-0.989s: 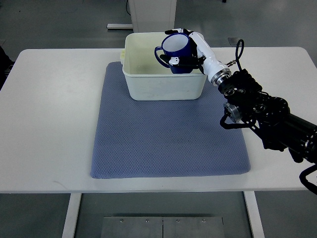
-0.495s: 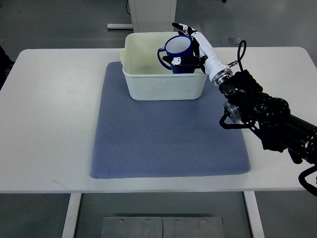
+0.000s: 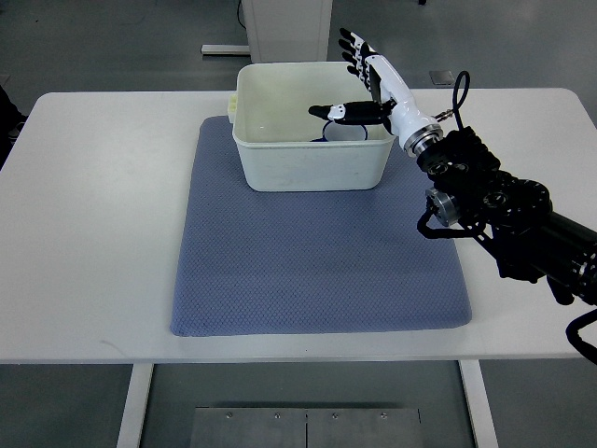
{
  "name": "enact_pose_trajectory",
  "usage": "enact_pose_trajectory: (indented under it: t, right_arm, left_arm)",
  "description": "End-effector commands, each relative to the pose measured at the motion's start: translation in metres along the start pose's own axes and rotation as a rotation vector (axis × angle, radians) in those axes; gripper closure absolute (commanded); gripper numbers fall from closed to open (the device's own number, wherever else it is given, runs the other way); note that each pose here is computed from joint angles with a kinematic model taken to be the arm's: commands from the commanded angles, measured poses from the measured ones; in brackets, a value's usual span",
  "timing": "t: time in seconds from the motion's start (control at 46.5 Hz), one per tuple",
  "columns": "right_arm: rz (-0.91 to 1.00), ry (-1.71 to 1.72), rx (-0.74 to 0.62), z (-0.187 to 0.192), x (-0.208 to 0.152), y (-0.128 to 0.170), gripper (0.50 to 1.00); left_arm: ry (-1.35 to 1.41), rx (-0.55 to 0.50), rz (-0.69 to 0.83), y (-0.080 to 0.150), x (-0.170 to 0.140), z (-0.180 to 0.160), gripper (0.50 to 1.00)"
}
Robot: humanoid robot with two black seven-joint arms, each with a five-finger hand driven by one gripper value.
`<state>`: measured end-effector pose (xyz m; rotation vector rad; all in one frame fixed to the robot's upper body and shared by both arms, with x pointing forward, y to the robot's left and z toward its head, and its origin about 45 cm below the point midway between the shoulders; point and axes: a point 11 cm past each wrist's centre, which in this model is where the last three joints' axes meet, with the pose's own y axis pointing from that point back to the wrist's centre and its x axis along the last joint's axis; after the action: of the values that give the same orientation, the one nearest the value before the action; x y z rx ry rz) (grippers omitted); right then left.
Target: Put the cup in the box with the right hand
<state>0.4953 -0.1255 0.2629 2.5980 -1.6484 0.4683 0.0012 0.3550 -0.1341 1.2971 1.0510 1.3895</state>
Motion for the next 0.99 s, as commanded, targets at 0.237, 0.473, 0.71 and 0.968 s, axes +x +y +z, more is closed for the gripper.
enact_pose_trajectory:
  t: [0.237, 0.473, 0.71, 0.968]
  right_arm:
    - [0.095, 0.032, 0.027, -0.017, 0.077, 0.016, 0.505]
    - [0.141, 0.033, 0.008, -0.014, 0.121, 0.046, 0.502]
    - [0.196, 0.006, -0.03, 0.002, 0.147, 0.077, 0.5]
    - [0.329, -0.121, -0.058, 0.039, 0.16, 0.114, 0.5]
  left_arm:
    - [0.0, 0.0, -0.001, 0.0, 0.0, 0.0, 0.5]
    - [0.0, 0.0, 0.001, 0.0, 0.0, 0.0, 0.5]
    - [0.0, 0.0, -0.001, 0.0, 0.0, 0.0, 0.5]
    - [0.0, 0.0, -0.001, 0.0, 0.0, 0.0, 0.5]
